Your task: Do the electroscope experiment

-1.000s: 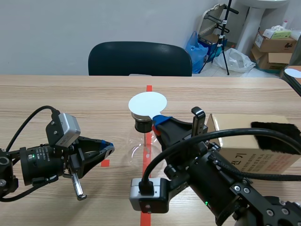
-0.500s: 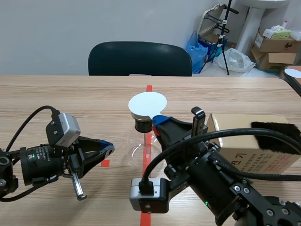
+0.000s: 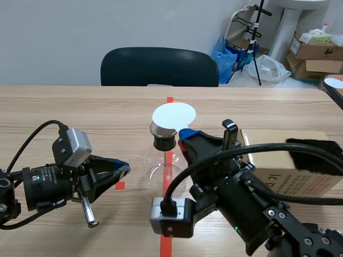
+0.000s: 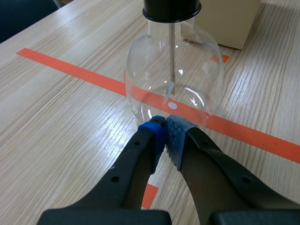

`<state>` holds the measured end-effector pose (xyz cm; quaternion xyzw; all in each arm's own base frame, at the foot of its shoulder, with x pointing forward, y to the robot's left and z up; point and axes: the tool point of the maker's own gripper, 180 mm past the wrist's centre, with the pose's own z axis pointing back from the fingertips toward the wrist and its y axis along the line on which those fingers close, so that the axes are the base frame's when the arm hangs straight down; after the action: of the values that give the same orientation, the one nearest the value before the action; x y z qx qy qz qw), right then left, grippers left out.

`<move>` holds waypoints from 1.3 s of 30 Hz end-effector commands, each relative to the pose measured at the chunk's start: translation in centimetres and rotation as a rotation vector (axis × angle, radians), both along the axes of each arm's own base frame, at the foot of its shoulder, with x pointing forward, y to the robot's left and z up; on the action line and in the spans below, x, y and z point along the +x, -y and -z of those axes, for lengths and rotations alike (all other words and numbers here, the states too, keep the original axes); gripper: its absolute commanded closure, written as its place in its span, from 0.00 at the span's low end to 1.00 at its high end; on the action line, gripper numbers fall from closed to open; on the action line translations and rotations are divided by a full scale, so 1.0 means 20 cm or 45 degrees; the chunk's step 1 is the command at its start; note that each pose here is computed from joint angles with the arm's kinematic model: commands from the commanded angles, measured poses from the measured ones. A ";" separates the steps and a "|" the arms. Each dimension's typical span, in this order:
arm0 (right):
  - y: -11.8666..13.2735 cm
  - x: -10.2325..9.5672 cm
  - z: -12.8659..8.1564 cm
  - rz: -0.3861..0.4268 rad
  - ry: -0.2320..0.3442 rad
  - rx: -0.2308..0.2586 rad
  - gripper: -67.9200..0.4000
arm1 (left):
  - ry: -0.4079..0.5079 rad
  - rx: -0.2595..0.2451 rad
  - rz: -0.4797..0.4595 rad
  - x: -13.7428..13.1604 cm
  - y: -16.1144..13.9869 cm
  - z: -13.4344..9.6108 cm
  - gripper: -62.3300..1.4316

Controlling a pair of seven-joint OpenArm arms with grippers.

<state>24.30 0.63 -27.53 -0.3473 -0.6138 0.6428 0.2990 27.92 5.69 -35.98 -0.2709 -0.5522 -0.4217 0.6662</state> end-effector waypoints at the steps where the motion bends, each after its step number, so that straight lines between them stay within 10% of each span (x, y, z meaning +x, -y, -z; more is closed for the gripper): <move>1: 0.04 0.04 -0.03 0.044 0.032 -0.003 0.98 | 0.028 -0.033 -0.004 0.02 0.01 -0.04 0.93; 20: 0.46 0.18 -0.07 0.680 0.073 0.034 0.98 | 0.028 -0.033 -0.004 0.02 0.01 -0.04 0.93; 39: 0.50 0.18 -0.07 0.728 0.077 0.036 0.98 | 0.028 -0.033 -0.004 0.02 0.01 -0.04 0.93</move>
<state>27.63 -9.11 -26.80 -0.5144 -0.5032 0.5155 0.4653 27.92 5.69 -35.99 -0.2709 -0.5521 -0.4218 0.6662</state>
